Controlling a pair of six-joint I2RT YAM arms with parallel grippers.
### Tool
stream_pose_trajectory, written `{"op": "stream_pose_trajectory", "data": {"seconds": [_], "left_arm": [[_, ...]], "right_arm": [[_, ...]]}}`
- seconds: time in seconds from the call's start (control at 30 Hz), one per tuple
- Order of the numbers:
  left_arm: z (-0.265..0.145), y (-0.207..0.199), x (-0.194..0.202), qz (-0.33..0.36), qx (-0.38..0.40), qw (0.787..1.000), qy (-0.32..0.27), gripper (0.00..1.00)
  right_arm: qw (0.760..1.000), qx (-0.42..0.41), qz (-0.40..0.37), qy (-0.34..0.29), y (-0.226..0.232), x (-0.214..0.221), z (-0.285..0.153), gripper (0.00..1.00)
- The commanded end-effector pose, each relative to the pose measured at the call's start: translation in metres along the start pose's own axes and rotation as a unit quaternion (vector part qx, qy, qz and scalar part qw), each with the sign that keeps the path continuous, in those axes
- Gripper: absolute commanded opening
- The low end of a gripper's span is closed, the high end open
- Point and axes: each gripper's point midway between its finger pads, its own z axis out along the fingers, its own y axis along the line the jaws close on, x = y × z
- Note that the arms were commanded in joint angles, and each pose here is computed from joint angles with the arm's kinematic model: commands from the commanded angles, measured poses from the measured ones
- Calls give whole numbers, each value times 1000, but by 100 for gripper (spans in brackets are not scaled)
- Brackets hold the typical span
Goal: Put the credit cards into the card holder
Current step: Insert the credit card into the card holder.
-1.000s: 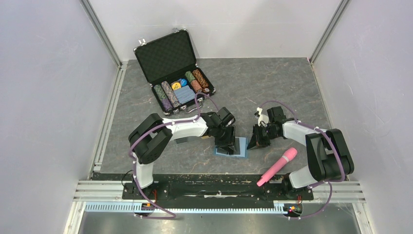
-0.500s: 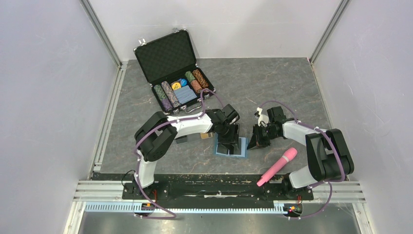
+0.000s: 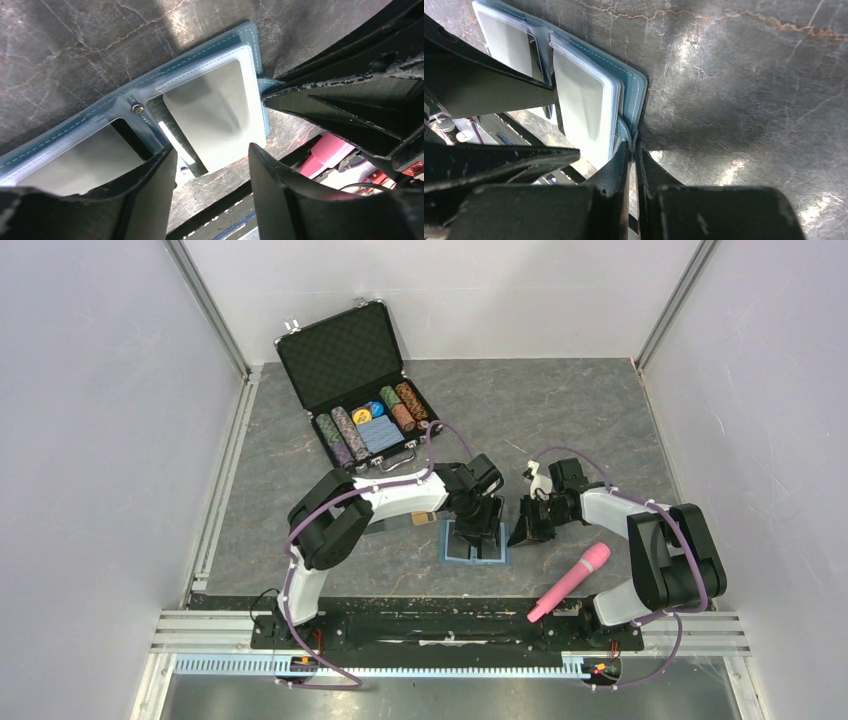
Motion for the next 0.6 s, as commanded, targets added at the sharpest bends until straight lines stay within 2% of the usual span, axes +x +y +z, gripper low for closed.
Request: {"op": "stream_pose_trajectory", "data": {"seconds": [0.0,0.13,0.27,0.4,0.57], "left_arm": [[-12,-17,-9,34,20,999,-24,65],[-29,-17,-27,32,25,998,-57,70],[-48,-11,-60,17,30,995,-97,71],[-56,11,-85,0,9,994,-113,64],[-59,59,-96,-21,-54,993,-105,49]], "right_arm": [[1000,5,-9,-3,-1,-5,0,3],[1000,11,-13,-3,-2,-5,-1,1],[1000,16,-14,-3,-3,-4,-3,0],[1000,17,-15,-3,-3,-4,-3,0],[1000,17,-16,-4,-3,-6,-4,0]]}}
